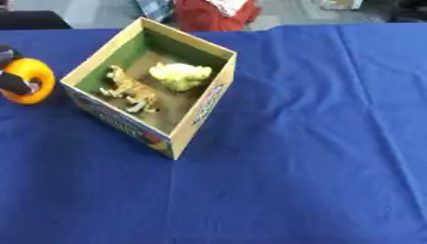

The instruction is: Pick up objects on the table and place them in the box.

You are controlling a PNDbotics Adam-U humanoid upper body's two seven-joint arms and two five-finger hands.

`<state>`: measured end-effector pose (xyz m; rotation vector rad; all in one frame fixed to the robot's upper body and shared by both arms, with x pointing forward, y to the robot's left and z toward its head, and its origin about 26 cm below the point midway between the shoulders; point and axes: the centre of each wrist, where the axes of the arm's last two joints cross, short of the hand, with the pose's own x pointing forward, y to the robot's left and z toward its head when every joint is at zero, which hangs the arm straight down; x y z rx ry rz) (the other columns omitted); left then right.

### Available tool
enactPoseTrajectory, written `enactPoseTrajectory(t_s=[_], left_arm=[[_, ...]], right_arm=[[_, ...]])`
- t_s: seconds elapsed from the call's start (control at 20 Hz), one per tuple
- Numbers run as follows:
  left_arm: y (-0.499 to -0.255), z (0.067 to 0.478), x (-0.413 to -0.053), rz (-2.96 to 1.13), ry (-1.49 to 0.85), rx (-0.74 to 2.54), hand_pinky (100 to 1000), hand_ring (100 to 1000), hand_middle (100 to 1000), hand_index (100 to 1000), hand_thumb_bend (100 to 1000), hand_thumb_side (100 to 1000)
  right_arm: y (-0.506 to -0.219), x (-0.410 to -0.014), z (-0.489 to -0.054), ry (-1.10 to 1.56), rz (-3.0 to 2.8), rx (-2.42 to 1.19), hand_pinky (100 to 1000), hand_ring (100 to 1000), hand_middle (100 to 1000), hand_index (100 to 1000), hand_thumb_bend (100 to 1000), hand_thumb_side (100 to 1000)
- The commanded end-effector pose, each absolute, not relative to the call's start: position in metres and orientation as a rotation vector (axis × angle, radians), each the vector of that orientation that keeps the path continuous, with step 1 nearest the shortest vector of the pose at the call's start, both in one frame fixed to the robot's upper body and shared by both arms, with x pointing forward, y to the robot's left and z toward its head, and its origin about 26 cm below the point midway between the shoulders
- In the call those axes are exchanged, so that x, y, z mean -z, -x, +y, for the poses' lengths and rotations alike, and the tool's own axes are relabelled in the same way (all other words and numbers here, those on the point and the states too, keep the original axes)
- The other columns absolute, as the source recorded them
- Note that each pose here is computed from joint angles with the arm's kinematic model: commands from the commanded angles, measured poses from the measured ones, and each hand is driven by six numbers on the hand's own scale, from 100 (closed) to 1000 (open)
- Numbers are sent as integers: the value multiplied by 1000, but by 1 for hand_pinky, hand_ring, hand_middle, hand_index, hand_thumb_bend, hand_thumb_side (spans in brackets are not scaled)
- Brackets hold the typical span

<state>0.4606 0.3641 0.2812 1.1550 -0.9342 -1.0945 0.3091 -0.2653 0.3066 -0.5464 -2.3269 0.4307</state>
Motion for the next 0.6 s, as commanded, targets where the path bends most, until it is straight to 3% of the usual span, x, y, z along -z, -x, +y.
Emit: enactPoseTrajectory(t_s=[0.05, 0.6], left_arm=[[-457, 367, -296, -983, -1168, 1052, 358, 636, 517, 646, 100, 163], [-447, 350, -324, -1124, -1287, 1024, 296, 596, 507, 643, 100, 191]], right_arm=[[-304, -314, -268, 583, -2346, -430, 697, 727, 584, 825, 100, 939], [-305, -310, -270, 585, -2326, -425, 698, 728, 584, 824, 100, 950]])
